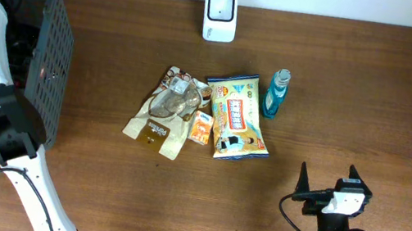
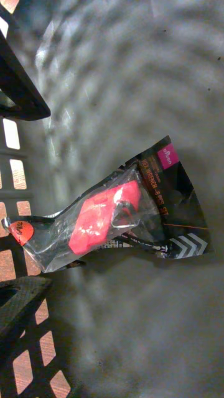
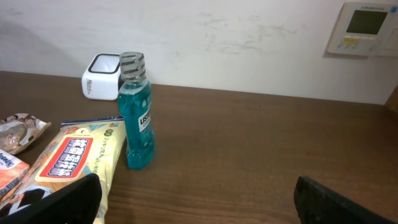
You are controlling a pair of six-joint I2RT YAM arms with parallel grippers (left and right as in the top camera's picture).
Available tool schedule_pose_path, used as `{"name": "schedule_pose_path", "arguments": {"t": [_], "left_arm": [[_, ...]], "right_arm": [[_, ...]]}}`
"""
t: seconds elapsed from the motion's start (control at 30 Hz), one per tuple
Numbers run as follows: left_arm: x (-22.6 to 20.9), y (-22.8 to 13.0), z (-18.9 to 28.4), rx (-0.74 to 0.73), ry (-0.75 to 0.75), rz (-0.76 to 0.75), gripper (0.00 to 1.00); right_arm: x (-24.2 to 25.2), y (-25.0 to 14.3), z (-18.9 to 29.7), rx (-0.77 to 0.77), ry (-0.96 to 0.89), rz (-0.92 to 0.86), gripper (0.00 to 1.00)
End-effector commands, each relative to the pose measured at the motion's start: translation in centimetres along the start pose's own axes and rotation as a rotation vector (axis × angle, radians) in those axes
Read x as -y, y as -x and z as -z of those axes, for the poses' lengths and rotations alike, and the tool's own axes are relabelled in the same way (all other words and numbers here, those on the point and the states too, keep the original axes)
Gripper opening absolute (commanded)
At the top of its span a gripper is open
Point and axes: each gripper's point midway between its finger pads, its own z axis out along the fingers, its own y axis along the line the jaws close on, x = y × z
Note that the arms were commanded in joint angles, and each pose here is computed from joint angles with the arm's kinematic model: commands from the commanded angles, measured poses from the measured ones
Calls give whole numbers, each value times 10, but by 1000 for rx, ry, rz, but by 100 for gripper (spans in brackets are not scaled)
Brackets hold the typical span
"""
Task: Scan the item barcode
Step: 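Grasp the black-red hex wrench pack in the basket with the left gripper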
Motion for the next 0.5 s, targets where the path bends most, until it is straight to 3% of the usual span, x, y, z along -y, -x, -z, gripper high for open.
{"name": "schedule_pose_path", "arguments": {"t": [0.0,0.17,0.3,0.4,0.47], "left_arm": [[-5,-1,-37,-29,83,20,79],[-24,1,-19,-48,109,33,80],[-26,7,49,31,-20,27,82],[-35,3,78,50,-48,26,92],[-32,-1,72,28,-50,-15,100]], "right_arm": [[2,-4,0,-6,-13,6,98],[2,-4,0,-6,-13,6,98],[2,-4,0,-6,-13,6,98],[2,-4,0,-6,-13,6,98],[2,-4,0,-6,-13,6,98]]}}
